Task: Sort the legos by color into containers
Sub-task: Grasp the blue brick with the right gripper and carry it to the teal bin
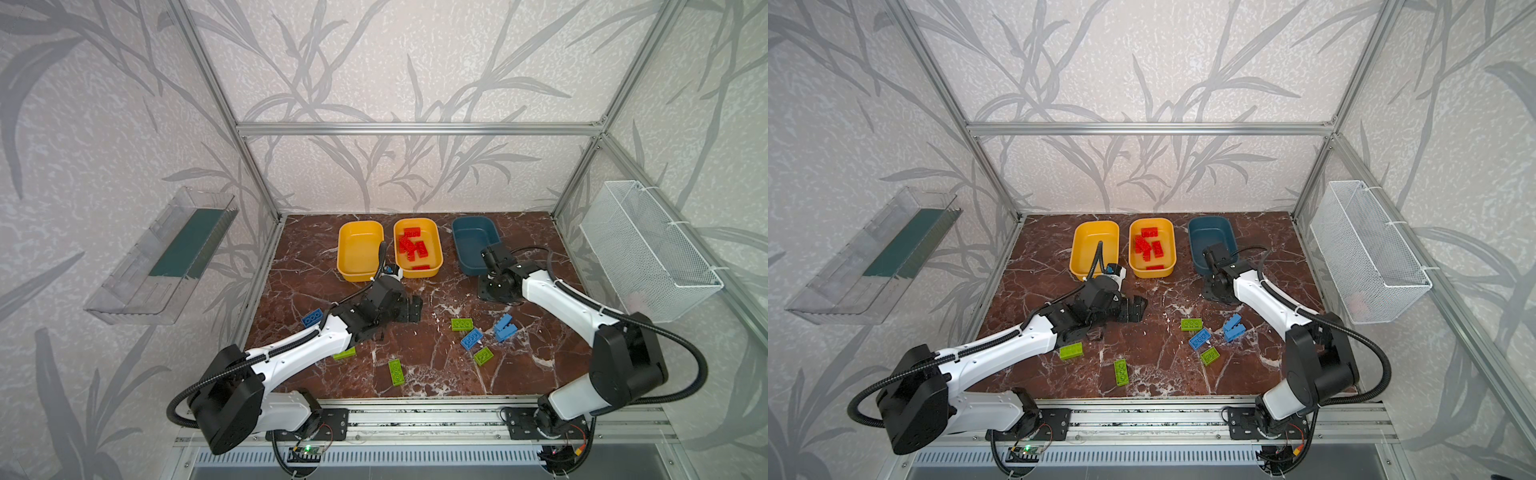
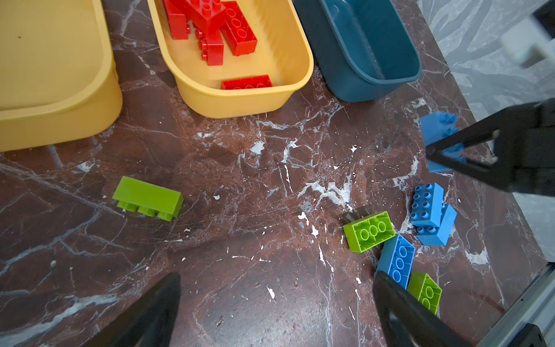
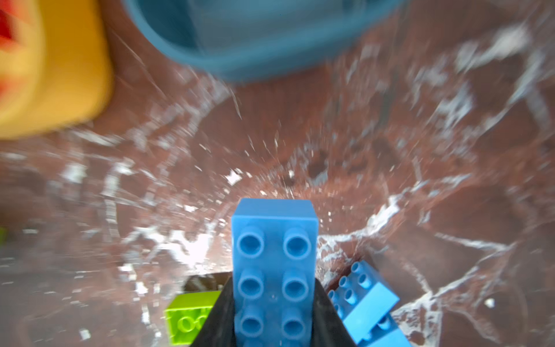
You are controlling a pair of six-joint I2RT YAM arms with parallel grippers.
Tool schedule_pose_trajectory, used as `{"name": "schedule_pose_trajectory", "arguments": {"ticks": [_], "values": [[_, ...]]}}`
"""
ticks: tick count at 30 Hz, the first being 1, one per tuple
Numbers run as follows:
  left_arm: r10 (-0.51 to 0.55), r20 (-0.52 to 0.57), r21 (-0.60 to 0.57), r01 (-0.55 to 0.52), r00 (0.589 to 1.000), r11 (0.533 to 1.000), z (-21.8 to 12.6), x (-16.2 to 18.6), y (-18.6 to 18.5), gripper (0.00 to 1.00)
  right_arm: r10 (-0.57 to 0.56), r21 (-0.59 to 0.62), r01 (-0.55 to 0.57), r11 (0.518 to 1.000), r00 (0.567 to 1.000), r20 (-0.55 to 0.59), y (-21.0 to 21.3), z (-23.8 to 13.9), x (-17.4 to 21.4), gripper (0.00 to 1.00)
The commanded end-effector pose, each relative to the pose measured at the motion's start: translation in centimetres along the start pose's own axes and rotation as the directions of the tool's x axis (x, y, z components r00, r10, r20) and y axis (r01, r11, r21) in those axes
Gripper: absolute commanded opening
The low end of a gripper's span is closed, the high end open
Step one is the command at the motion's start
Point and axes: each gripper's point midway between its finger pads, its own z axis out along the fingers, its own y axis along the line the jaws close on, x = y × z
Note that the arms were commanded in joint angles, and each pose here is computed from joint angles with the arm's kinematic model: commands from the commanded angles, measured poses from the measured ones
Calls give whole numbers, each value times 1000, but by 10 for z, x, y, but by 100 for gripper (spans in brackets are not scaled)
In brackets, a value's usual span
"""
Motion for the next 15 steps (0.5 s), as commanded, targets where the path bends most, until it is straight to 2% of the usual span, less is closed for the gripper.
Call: {"name": "schedule_pose_trajectory", "arguments": {"ticks": [1, 6, 15], "values": [[14, 23, 25, -14, 1000, 1000, 6, -12, -7, 99, -61, 37, 57, 998, 990, 127, -4, -14, -40, 22], [8, 25, 26, -9, 1000, 1000, 18, -22, -9, 99, -69, 40, 63, 997, 982, 176, 3, 0, -99, 22], [4, 26, -21, -4, 1000, 1000, 31, -37, 8, 99, -18, -5, 19, 1000, 990, 143, 12, 80, -172, 25]]}}
